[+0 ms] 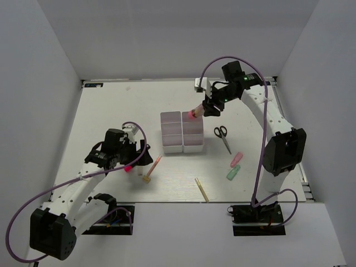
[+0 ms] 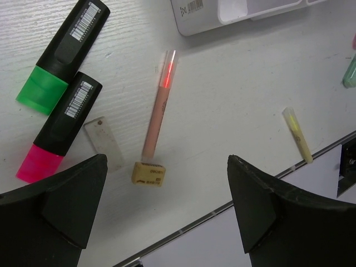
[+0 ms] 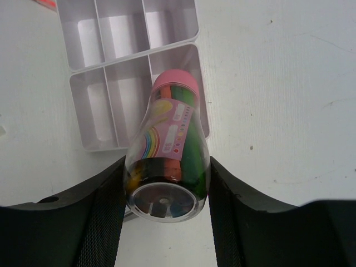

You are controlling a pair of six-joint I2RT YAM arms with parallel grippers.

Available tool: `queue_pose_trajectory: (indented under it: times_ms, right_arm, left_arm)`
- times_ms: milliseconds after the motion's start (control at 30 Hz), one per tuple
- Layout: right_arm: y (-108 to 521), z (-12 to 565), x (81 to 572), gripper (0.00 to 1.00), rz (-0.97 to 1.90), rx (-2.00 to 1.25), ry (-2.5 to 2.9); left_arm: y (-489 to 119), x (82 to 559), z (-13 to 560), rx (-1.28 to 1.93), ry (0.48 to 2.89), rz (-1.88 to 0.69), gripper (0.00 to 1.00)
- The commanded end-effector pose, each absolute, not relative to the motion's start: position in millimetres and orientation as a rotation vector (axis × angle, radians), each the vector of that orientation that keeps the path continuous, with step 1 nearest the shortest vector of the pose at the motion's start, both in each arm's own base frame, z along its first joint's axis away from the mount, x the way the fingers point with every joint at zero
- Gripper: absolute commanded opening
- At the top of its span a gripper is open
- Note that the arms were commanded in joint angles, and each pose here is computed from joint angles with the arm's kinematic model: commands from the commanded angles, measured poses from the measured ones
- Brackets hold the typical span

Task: Sort the stationery into containers
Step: Place the stationery in the storage box.

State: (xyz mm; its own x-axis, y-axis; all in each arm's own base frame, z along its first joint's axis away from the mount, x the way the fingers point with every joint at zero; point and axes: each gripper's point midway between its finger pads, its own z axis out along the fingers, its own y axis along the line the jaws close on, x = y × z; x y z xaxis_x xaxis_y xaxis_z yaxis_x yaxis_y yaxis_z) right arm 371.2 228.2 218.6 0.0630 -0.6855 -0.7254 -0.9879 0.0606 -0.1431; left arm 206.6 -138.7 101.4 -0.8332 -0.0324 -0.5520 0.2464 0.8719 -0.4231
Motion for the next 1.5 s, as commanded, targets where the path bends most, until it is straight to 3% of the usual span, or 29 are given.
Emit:
queue_pose_trajectory:
  times_ms: [0, 533, 667, 967, 1100, 1267, 1300, 1367, 1467]
  right_arm:
    - [235, 222, 380, 0.0, 0.513, -1.675, 1.687]
    - [231, 174, 378, 0.0, 0.435, -1.809, 1.808]
    - [236, 174, 377, 0.22, 0.444, -1.814, 1.808]
    - [257, 199, 387, 0.18, 0.464, -1.788, 1.723]
    - [267, 199, 386, 0.34, 0.488, -1.806, 1.71]
    - [274, 199, 387, 0.45, 0.484, -1.805, 1.707]
    - [275, 197, 386, 0.62, 0.486, -1.806, 1.715]
    - [275, 196, 386, 0.62, 0.481, -1.806, 1.717]
    - [274, 198, 388, 0.79, 0.471, -1.793, 1.723]
  left_arm:
    - [-143, 211, 121, 0.174, 2.417, -0.696, 1.0]
    - [-143, 210, 122, 0.177, 2.409, -0.691, 1.0]
    - [-143, 211, 122, 0.179, 2.41, -0.69, 1.0]
    - [-142, 211, 119, 0.173, 2.421, -0.684, 1.0]
    - [-142, 211, 117, 0.172, 2.426, -0.683, 1.0]
    - [-141, 211, 116, 0.168, 2.432, -0.68, 1.0]
    - [-142, 210, 116, 0.172, 2.432, -0.684, 1.0]
    - [-142, 211, 118, 0.171, 2.426, -0.684, 1.0]
    - [-142, 211, 117, 0.17, 2.427, -0.682, 1.0]
